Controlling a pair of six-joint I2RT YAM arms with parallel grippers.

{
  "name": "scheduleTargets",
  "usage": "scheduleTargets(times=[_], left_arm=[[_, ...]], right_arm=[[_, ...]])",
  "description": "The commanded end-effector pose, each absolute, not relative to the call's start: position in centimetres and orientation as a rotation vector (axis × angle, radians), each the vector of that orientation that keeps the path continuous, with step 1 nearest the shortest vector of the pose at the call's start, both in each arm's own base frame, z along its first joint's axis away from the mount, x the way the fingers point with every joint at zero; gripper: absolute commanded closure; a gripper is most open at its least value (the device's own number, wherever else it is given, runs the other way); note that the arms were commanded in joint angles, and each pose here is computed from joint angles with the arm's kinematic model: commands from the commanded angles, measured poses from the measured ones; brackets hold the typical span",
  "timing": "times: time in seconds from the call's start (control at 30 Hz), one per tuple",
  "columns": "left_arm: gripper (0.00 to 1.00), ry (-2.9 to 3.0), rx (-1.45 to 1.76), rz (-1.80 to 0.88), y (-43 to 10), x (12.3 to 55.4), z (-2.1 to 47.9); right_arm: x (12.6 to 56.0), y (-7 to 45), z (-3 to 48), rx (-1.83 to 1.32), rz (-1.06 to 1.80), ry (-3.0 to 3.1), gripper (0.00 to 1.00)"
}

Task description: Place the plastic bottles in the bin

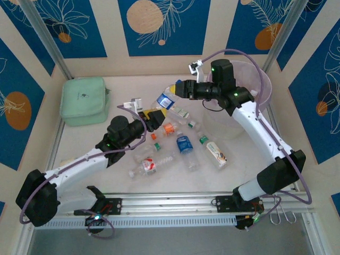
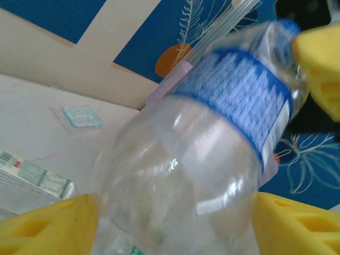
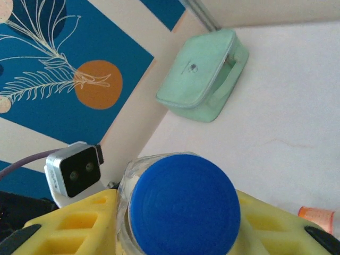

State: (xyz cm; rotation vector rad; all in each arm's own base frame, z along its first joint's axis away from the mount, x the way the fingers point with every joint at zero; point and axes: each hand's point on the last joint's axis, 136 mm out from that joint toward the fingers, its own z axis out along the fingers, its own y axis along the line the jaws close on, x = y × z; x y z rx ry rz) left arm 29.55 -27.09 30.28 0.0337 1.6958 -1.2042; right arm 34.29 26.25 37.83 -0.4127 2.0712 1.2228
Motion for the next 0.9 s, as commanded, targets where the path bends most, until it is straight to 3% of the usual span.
scheduleTargets(times=[0.0,0.2,0.37,0.63,0.87], left_arm=[[0.16,1.739,0.027,-1.152,-26.3,29.3,29.5],[0.05,1.893,0.043,-1.053,-25.3,28.3,25.9],[0.00,2.165,0.096,-0.821,-23.4,27.1,20.4],[0.00,2.451,0.113,-0.543,-21.2,26.0,14.4],[0.00,2.459,0.118,-0.465,-20.6,26.3,13.4]], right_arm=[[35.3,22.6,43.2,-0.421,1.060,1.918,0.66],[36.0,15.3,48.3,-0.309,0.789,1.842,0.67],[36.7,8.8,48.5,-0.212,0.351,1.864,0.70],[39.3,-0.3,44.2,-0.064,-0.064,2.028,0.78],[39.7,-3.2,39.2,0.026,-0.024,2.144,0.87]])
